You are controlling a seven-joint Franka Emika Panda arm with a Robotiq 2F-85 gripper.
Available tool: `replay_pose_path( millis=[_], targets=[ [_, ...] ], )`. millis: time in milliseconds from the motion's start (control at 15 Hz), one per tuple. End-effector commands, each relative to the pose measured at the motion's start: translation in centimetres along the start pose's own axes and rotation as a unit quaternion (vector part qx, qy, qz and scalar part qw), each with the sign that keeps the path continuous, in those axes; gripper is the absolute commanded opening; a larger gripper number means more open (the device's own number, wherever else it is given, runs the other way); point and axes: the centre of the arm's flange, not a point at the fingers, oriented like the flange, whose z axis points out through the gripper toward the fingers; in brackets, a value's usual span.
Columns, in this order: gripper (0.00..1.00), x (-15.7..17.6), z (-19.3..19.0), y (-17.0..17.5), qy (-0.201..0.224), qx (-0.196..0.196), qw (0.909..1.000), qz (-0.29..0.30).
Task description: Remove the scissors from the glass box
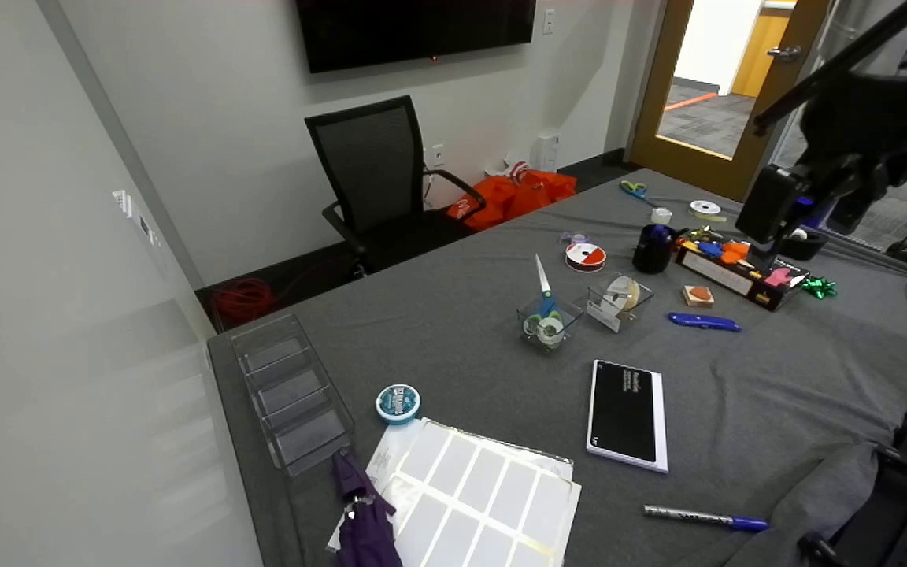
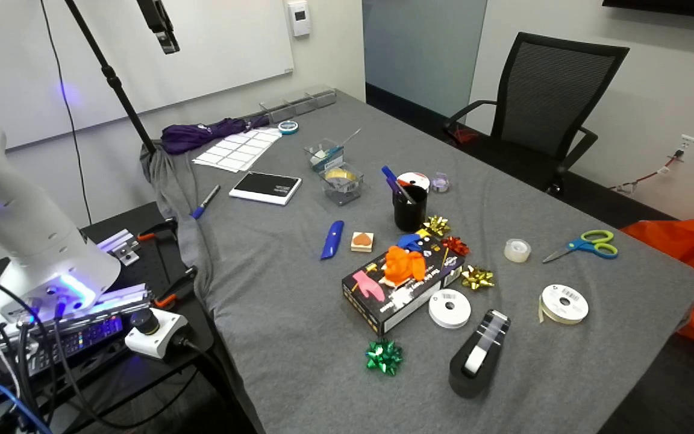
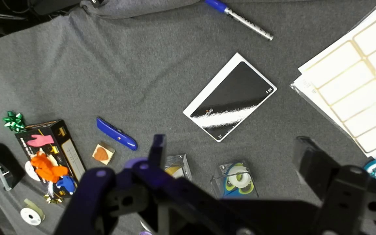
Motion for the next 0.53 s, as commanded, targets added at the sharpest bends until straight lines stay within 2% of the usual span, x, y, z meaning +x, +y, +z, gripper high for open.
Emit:
replay_pose_path(
  millis=[0, 200, 400, 467],
  targets=[
    [1.00, 1.4, 0.9, -0.7, 0.005, -0.006, 1.0000, 0.002],
    [1.00, 3.8, 1.4, -2.0, 0.029, -0.008, 0.9995, 0.014],
    [1.00, 7.5, 2.2, -3.4, 0.061, -0.006, 0.9968, 0.052],
    [1.00, 8.8, 2.3, -3.7, 0.056, 0.010, 0.9969, 0.054]
  ],
)
